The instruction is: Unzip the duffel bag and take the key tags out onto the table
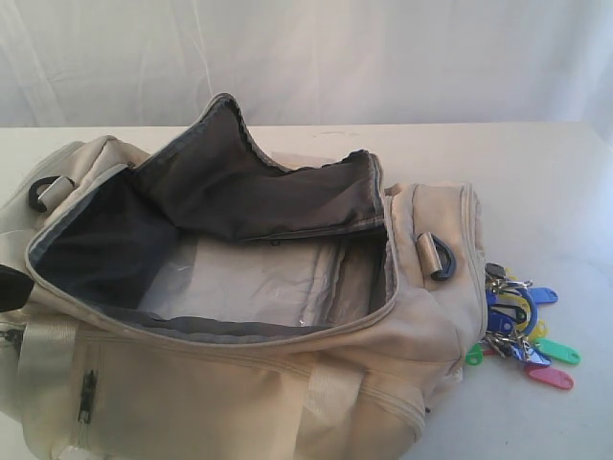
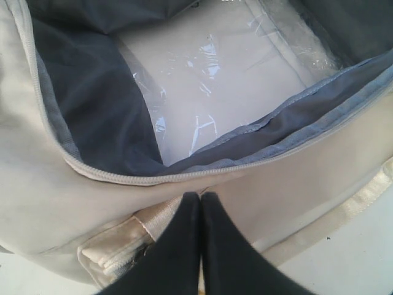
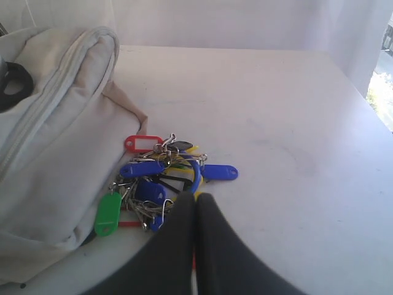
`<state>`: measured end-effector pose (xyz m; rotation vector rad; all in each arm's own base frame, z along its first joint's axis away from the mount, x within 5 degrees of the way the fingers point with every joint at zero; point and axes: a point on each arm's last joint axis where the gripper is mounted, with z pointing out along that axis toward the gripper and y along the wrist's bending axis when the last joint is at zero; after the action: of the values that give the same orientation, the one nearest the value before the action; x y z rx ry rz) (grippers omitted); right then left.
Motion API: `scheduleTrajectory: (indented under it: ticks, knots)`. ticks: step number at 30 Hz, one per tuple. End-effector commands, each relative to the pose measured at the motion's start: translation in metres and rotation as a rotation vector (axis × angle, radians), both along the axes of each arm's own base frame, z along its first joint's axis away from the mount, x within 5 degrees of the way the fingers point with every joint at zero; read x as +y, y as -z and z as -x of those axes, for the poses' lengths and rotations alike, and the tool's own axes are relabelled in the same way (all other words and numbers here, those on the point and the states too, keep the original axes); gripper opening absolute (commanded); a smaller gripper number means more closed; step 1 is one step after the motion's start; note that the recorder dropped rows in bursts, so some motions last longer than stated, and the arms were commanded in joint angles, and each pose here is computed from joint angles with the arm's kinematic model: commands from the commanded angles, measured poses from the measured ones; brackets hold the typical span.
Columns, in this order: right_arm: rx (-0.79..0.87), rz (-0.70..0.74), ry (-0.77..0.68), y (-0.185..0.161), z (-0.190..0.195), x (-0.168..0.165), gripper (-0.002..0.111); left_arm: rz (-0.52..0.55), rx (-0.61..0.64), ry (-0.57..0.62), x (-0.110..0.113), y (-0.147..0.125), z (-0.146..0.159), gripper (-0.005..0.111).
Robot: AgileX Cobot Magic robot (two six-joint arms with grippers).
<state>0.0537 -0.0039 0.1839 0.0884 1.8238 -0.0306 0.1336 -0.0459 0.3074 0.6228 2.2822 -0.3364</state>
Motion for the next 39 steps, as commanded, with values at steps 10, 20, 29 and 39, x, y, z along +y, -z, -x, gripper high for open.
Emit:
scheduleTrajectory:
  ticks: [10, 20, 29, 39]
  knots:
    - [-0.002, 0.010, 0.002, 0.001, 0.000, 0.000, 0.000, 0.015, 0.008, -0.005, 0.000, 0.001, 0.001, 0.000]
    - [-0.002, 0.010, 0.002, 0.001, 0.000, 0.000, 0.000, 0.015, 0.008, -0.005, 0.000, 0.001, 0.001, 0.000]
    - [-0.002, 0.007, 0.002, 0.001, 0.000, 0.000, 0.000, 0.141, -0.588, -0.300, 0.022, 0.001, 0.023, 0.000]
    - [-0.002, 0.007, 0.002, 0.001, 0.000, 0.000, 0.000, 0.037, -0.790, -0.369, 0.037, 0.085, 0.077, 0.000]
